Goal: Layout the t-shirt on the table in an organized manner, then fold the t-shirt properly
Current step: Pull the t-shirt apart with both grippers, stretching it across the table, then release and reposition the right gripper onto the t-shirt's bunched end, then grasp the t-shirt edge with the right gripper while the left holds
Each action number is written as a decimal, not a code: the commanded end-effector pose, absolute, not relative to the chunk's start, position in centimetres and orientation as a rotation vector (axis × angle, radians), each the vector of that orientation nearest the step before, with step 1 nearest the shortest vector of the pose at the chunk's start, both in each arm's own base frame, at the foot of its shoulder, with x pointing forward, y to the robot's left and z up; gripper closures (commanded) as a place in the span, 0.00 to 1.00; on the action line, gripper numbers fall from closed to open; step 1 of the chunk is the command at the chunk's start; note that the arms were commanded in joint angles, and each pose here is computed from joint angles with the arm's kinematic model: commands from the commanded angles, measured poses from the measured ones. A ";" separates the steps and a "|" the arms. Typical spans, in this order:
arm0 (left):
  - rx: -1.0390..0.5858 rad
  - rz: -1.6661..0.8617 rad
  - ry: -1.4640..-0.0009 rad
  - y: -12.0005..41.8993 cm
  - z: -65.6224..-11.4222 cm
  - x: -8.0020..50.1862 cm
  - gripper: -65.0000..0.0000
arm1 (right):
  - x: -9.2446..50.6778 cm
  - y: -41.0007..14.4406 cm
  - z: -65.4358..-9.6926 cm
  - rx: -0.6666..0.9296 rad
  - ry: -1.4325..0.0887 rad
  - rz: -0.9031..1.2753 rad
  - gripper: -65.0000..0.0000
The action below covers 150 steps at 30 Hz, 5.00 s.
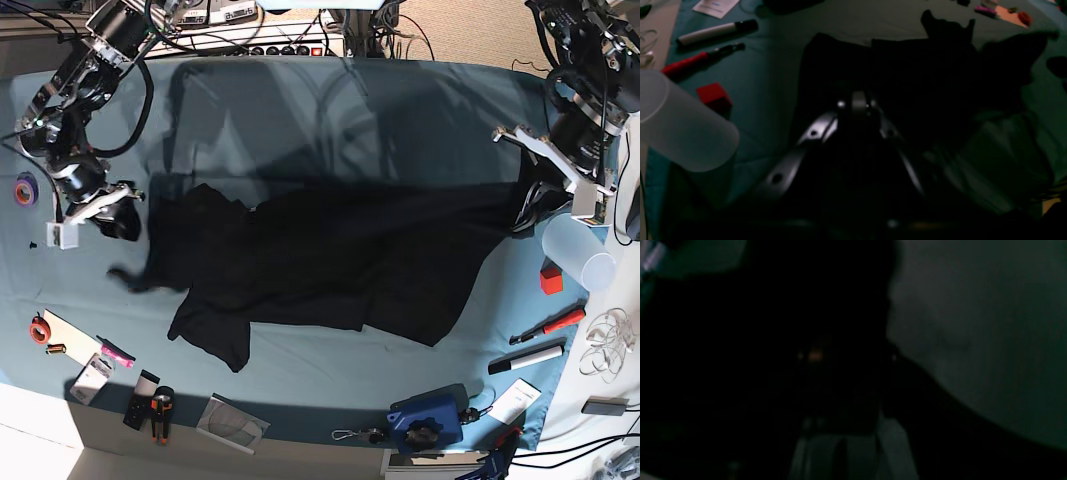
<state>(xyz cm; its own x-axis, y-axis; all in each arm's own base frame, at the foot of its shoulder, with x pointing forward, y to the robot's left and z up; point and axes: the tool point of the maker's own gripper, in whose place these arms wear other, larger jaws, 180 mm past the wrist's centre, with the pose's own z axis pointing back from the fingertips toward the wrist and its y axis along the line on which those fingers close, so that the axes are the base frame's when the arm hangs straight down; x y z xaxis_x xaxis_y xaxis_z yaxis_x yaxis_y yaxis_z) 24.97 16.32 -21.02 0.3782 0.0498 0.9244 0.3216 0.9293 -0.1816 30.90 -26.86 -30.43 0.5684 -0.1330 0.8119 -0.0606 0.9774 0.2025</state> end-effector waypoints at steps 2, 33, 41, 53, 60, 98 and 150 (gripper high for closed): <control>-0.351 -0.191 -1.212 16.4 -20.1 25.1 1.00 | 31.9 -27.2 -28.2 0.219 -1.037 -0.031 0.62; -0.241 -0.058 -0.900 18.9 -26.8 20.6 1.00 | 27.5 -24.1 -30.1 0.328 -1.043 0.094 0.62; -0.251 -0.059 -0.907 18.7 -26.7 20.7 1.00 | 32.2 -20.5 -32.2 0.032 -0.913 0.431 0.66; -0.255 -0.060 -0.928 18.7 -26.3 21.1 1.00 | 33.3 -24.9 -26.7 0.211 -1.145 0.046 0.66; -0.255 -0.061 -0.929 18.7 -26.3 21.1 1.00 | 30.6 -33.1 -27.8 0.236 -1.190 -0.245 0.66; -0.256 -0.057 -0.953 18.7 -25.9 21.4 1.00 | 34.5 -22.4 -37.8 0.862 -0.829 -0.313 1.00; -0.270 -0.058 -0.959 18.5 -25.8 21.4 1.00 | 31.1 -23.9 -37.9 0.496 -0.879 -0.327 0.52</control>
<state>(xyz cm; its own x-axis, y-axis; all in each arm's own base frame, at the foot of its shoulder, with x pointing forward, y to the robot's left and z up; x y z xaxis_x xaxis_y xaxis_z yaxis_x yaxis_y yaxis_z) 21.00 18.69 -26.81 0.6095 0.0753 0.7892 0.1496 0.9667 -0.2077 30.95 -23.74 -38.27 0.5937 -0.4846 0.6423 0.0797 0.8298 0.5524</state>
